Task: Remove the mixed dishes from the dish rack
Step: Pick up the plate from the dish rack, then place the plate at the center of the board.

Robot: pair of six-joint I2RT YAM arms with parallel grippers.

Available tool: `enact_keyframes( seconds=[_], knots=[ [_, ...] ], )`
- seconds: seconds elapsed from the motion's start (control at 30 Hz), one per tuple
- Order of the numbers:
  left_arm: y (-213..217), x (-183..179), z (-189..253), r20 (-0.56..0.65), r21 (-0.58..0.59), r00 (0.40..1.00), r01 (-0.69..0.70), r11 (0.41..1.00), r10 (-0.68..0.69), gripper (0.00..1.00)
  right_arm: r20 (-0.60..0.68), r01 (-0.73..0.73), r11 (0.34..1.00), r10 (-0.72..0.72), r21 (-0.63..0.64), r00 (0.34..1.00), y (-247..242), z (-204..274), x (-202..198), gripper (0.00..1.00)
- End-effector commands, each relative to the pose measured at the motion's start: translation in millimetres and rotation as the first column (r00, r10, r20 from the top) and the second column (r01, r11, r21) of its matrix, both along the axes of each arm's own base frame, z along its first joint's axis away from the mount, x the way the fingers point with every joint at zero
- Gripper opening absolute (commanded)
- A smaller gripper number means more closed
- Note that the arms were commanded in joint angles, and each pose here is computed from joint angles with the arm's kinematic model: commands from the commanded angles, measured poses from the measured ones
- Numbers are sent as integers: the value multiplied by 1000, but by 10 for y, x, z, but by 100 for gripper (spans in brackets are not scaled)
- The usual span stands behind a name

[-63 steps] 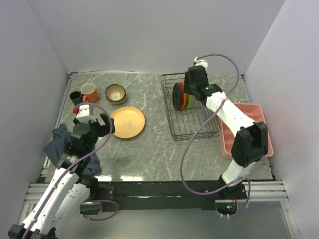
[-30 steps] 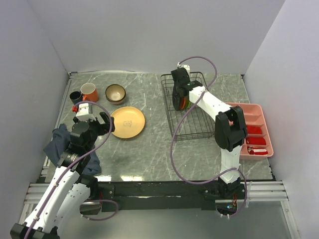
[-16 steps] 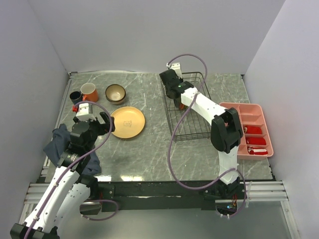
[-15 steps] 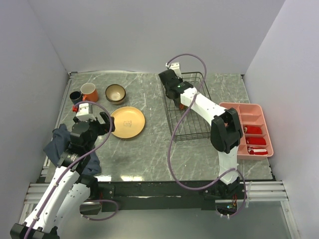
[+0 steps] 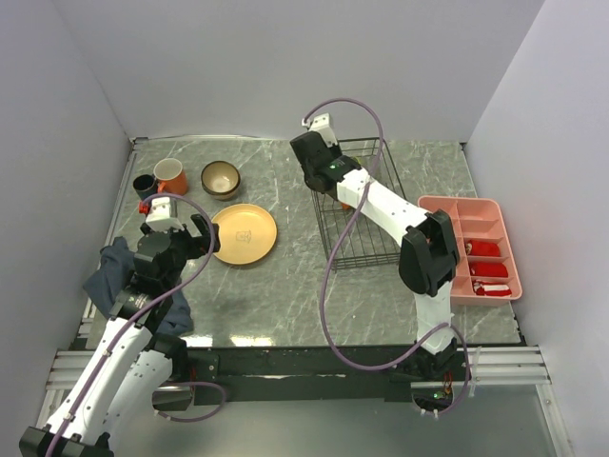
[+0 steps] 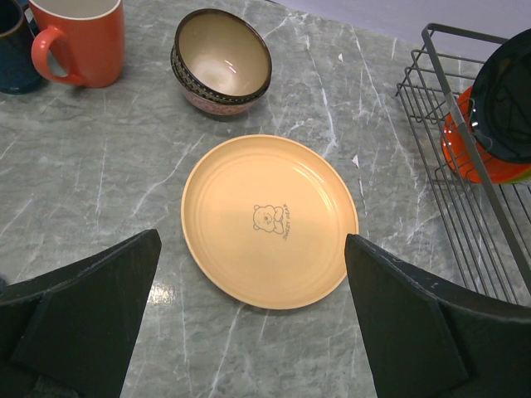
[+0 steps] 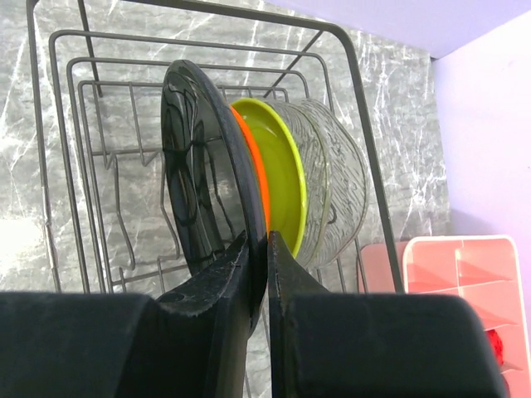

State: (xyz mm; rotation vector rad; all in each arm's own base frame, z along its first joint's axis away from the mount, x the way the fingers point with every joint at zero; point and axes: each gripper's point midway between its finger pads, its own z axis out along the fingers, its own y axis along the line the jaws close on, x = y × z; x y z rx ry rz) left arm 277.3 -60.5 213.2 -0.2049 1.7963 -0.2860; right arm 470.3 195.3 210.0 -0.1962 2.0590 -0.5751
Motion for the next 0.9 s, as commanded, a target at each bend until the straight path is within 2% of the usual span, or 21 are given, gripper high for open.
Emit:
enact_keyframes(
  seconds=[0.0, 0.3, 0.53, 0.73, 0.87],
  knots=[
    [-59, 34, 112, 43, -10, 999, 26, 1000, -25, 99, 131, -28, 989, 9, 147, 991, 111, 631, -35, 0],
    [-103, 45, 78, 29, -11, 999, 42, 999, -41, 99, 168, -85, 936, 29, 340, 985, 177, 888, -249, 0],
    [-125, 57, 28, 9, -8, 999, 47, 999, -47, 100, 204, -178, 860, 88, 478, 975, 311, 1048, -412, 0],
    [-138, 66, 10, 0, -8, 999, 51, 999, -51, 100, 193, -275, 733, 196, 622, 961, 653, 1014, -549, 0],
    [-134, 69, -2, -6, -5, 999, 48, 999, -48, 100, 193, -332, 596, 286, 731, 939, 979, 966, -656, 0]
  ],
)
